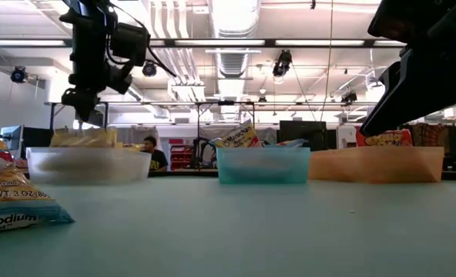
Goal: Sort Maruchan noodles
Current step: Put the yellow noodle pack into the white bin, then put the blue noodle pack into the green bin
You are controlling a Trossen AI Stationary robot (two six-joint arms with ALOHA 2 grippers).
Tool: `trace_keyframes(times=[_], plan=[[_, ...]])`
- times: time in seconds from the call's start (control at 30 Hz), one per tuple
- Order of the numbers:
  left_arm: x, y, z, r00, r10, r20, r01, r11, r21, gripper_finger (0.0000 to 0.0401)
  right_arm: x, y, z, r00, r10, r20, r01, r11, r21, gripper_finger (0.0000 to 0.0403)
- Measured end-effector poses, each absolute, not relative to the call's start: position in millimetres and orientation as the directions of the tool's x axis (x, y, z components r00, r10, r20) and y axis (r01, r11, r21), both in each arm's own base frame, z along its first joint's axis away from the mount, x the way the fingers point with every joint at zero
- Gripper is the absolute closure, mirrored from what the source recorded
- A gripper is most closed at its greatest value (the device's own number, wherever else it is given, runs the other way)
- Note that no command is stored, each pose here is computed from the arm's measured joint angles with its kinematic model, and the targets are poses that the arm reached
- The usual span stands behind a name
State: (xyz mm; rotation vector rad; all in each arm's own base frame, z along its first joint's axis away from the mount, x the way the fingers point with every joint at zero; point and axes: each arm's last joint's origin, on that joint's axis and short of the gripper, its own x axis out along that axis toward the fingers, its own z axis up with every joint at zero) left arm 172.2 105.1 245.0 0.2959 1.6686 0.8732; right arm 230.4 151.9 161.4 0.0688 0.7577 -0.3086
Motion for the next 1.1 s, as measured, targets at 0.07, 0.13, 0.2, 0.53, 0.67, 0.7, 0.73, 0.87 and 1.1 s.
trace_keyframes(times=[0.07,0.13,0.2,0.53,0.67,0.7,0.73,0.87,1.1], plan=[[173,106,245,-0.297,0.629,-0.718,-0.277,0.663,0.695,0.0262,230,152,161,0.682,-0.252,-0.686,0.301,0.952,-0.050,0.0271],[173,105,244,-0.277,0.587,-0.760,-0.316,0.692,0.650,0.0262,229,151,160,0.680,-0.254,-0.688,0.302,0.952,-0.053,0.0271],[174,103,243,-0.252,0.539,-0.804,-0.355,0.721,0.595,0.0262,229,151,159,0.678,-0.255,-0.689,0.302,0.952,-0.055,0.0271],[182,103,242,-0.148,0.483,-0.863,-0.718,0.548,0.430,0.0262,222,143,149,0.677,-0.329,-0.658,0.343,0.932,-0.113,0.0271],[198,99,242,0.014,0.452,-0.892,-0.795,0.546,0.265,0.0261,223,143,148,0.683,-0.326,-0.653,0.390,0.919,-0.051,0.0271],[203,96,243,0.069,0.444,-0.894,-0.793,0.567,0.221,0.0261,223,143,148,0.684,-0.326,-0.653,0.407,0.913,-0.029,0.0271],[209,92,243,0.123,0.431,-0.894,-0.784,0.594,0.179,0.0261,223,143,148,0.685,-0.325,-0.652,0.422,0.907,-0.009,0.0271],[233,64,248,0.336,0.354,-0.873,-0.700,0.714,0.020,0.0261,224,144,149,0.696,-0.324,-0.641,0.465,0.883,0.059,0.0271],[248,-18,245,0.464,0.224,-0.857,-0.538,0.840,-0.072,0.0261,230,146,155,0.750,-0.358,-0.556,0.484,0.870,0.092,0.0271]])
